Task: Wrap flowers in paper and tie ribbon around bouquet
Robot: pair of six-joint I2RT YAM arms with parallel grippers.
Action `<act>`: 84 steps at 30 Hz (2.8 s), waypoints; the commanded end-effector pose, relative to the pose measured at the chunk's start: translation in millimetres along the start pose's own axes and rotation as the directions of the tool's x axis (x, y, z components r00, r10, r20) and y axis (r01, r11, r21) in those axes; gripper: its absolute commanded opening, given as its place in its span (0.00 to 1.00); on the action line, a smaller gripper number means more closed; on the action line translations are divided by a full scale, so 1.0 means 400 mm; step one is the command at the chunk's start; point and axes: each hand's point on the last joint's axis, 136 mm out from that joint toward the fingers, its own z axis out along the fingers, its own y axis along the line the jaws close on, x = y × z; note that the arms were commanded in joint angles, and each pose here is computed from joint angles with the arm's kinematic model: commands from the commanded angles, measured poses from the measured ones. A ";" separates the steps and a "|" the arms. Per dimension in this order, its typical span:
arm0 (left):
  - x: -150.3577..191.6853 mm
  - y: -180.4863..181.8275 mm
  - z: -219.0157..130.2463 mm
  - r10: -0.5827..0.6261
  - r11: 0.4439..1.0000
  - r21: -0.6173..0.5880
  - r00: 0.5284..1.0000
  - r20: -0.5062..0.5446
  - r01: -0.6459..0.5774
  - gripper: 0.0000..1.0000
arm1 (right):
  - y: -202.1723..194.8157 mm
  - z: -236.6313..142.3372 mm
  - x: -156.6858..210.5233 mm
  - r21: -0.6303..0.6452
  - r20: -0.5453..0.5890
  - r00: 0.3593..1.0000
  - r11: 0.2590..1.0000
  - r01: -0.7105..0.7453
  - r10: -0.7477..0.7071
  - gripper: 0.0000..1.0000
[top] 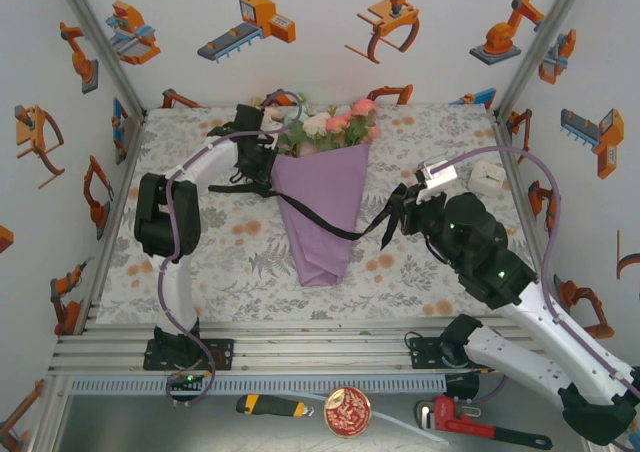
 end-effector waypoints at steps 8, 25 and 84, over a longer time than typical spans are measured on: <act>0.010 0.000 0.017 0.045 0.999 0.025 0.998 -0.049 -0.044 0.34 | -0.006 -0.019 -0.054 0.004 0.051 0.998 1.000 -0.020 0.020 0.00; -0.001 0.005 -0.017 0.040 0.999 0.004 0.998 -0.039 -0.040 0.00 | -0.008 -0.020 -0.057 0.008 0.052 0.998 1.000 -0.024 0.023 0.00; 0.489 0.521 -0.763 -0.751 0.145 0.023 0.095 0.654 0.989 0.00 | -0.238 -0.214 0.316 0.441 -0.048 0.955 0.864 -0.243 0.293 0.00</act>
